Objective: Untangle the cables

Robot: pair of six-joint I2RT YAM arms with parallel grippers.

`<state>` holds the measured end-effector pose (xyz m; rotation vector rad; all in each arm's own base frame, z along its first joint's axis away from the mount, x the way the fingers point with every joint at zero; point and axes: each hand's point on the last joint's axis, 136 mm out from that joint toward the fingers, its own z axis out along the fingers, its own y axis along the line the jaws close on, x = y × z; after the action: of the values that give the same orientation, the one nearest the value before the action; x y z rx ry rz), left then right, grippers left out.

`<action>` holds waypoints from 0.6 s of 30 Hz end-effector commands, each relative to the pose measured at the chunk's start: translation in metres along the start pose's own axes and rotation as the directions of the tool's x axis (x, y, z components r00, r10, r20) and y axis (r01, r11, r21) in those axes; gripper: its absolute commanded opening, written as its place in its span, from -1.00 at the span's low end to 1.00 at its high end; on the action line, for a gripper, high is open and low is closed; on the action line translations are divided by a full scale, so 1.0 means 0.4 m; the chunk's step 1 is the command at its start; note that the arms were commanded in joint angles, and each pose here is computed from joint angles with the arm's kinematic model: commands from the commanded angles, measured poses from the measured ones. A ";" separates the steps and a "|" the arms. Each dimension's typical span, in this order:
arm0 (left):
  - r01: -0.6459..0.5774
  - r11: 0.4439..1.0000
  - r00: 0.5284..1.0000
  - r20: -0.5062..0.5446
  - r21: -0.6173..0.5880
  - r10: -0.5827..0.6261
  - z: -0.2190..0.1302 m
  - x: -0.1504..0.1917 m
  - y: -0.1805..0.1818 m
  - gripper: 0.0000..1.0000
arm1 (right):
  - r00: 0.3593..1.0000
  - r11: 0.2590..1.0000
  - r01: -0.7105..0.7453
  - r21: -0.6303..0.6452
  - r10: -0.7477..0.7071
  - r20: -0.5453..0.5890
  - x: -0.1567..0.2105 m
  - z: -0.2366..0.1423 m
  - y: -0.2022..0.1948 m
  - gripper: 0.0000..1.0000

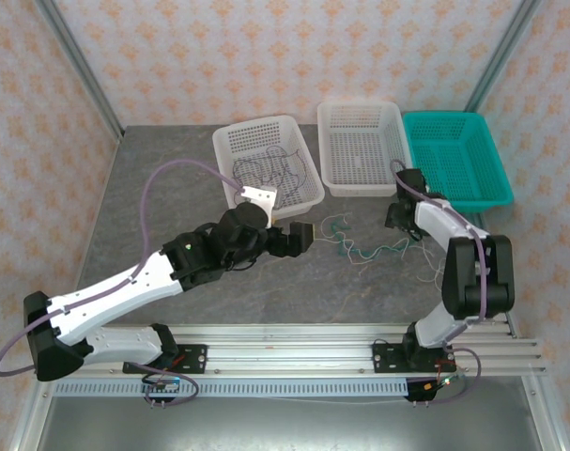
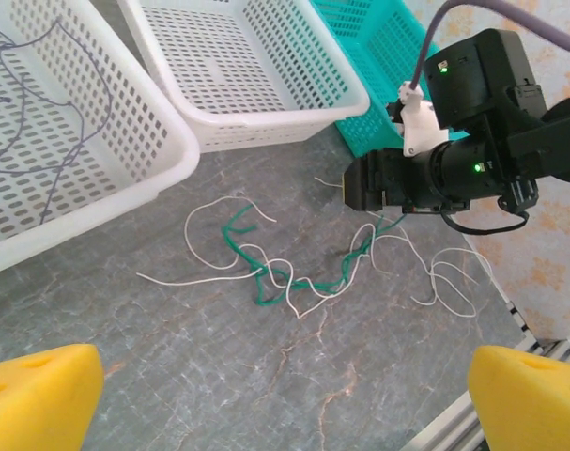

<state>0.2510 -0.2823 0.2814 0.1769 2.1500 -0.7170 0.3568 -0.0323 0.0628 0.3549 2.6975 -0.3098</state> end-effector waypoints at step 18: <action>0.011 0.997 0.998 0.065 -0.082 -0.006 -0.034 -0.023 0.048 1.00 | 0.982 0.990 0.136 -0.031 -0.139 -0.130 0.067 0.137 0.031 -0.09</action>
<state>0.2534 -0.2689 0.2844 0.1371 2.1270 -0.6679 0.3640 -0.0234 0.0173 0.1571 2.8358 -0.2774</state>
